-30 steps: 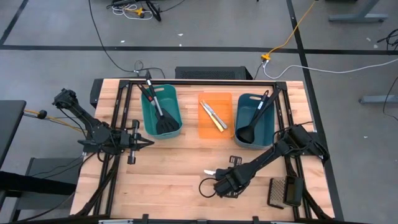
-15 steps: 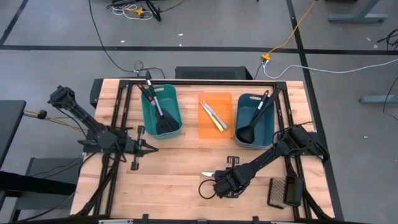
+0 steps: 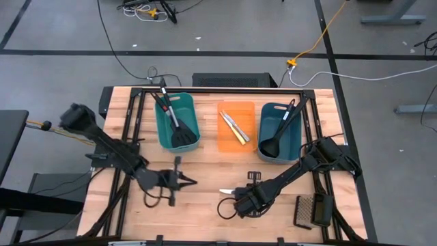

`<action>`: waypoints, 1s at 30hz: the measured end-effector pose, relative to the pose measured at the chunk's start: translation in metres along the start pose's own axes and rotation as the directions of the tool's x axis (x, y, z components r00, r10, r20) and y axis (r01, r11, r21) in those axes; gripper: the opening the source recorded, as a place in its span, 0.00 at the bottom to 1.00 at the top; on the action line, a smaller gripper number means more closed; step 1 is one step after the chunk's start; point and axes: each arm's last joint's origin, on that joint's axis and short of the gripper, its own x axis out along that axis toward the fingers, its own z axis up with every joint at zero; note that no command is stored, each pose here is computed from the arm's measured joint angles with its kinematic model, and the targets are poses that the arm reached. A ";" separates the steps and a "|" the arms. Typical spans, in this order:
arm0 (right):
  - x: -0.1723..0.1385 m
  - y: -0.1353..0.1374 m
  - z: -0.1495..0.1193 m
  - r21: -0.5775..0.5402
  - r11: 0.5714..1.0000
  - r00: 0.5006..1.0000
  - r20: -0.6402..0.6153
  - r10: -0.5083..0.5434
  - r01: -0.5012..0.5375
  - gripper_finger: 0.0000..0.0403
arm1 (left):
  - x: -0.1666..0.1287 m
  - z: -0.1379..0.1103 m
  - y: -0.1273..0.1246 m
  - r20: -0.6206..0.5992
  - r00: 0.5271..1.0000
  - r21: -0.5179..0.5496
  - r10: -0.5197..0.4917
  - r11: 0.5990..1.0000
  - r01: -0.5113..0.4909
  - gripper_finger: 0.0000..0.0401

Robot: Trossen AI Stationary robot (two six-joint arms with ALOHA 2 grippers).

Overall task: Pick & Place Kitchen Items
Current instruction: Put the silver table knife into the orange bin

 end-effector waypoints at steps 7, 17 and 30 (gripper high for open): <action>0.002 -0.002 0.009 -0.024 1.000 0.998 0.070 0.004 -0.002 0.15 | 0.045 -0.025 -0.027 -0.088 0.996 -0.031 0.006 0.999 -0.008 0.01; 0.005 -0.013 0.029 0.021 0.999 0.984 0.171 0.041 -0.045 0.14 | 0.078 -0.047 -0.023 -0.216 0.976 -0.053 0.035 0.997 -0.047 0.00; 0.006 -0.016 0.037 0.021 0.998 0.972 0.231 0.044 -0.051 0.14 | 0.077 -0.060 -0.017 -0.349 0.937 -0.115 0.025 0.991 -0.069 0.00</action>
